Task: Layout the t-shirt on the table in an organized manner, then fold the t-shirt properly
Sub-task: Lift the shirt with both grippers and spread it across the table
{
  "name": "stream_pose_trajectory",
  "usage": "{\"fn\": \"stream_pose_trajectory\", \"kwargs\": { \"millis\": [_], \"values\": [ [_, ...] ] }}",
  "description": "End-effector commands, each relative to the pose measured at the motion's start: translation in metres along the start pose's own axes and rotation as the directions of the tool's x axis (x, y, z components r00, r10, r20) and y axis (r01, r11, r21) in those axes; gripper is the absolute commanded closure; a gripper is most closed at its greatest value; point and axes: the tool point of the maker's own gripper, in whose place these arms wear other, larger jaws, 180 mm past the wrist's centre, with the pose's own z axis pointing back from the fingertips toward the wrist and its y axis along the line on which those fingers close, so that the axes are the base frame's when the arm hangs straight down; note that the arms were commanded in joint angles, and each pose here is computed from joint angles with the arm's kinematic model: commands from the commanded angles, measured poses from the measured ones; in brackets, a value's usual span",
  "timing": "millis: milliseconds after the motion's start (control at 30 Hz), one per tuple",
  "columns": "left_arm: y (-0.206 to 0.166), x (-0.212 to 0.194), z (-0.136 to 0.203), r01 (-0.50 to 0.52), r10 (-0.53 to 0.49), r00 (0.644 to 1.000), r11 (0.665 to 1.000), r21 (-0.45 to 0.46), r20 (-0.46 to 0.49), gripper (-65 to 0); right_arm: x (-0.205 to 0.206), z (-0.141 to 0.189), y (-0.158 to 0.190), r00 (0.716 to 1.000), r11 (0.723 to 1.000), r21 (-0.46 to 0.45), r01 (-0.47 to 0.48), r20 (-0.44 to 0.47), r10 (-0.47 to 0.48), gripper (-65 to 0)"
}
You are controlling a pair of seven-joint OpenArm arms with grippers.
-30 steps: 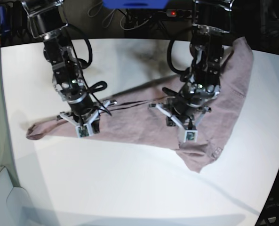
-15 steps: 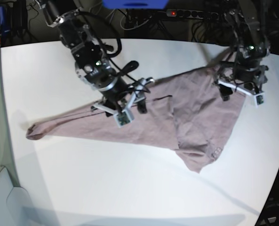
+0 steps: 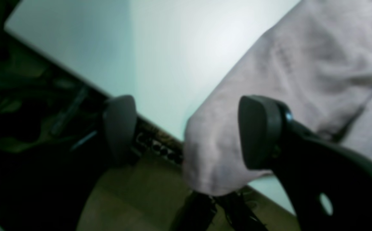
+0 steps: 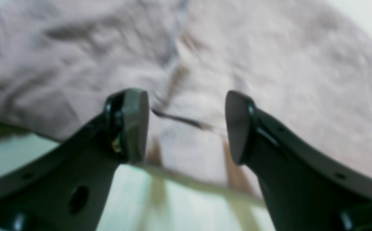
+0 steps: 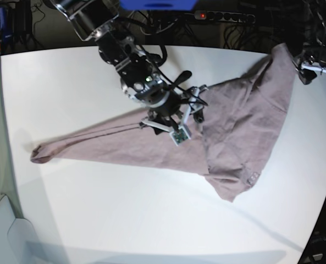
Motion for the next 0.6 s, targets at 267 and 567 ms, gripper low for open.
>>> {"fn": "stream_pose_trajectory", "kwargs": {
  "millis": [267, 567],
  "values": [
    [-0.004, -0.014, -0.022, 0.002, -0.003, 0.999, 0.999, -0.040, -0.037, -48.5, 0.022, -0.008, 0.015, 0.998, 0.999, 0.025, 0.023, 0.051, -0.024, -38.2],
    [-0.007, -0.034, -0.057, -0.046, 0.038, 0.993, 0.997, -0.064, -0.115, -48.6, 0.016, -0.012, 0.017, 0.999, 0.999, 0.028, 0.027, 0.032, -0.028, -38.1]
  ]
}}
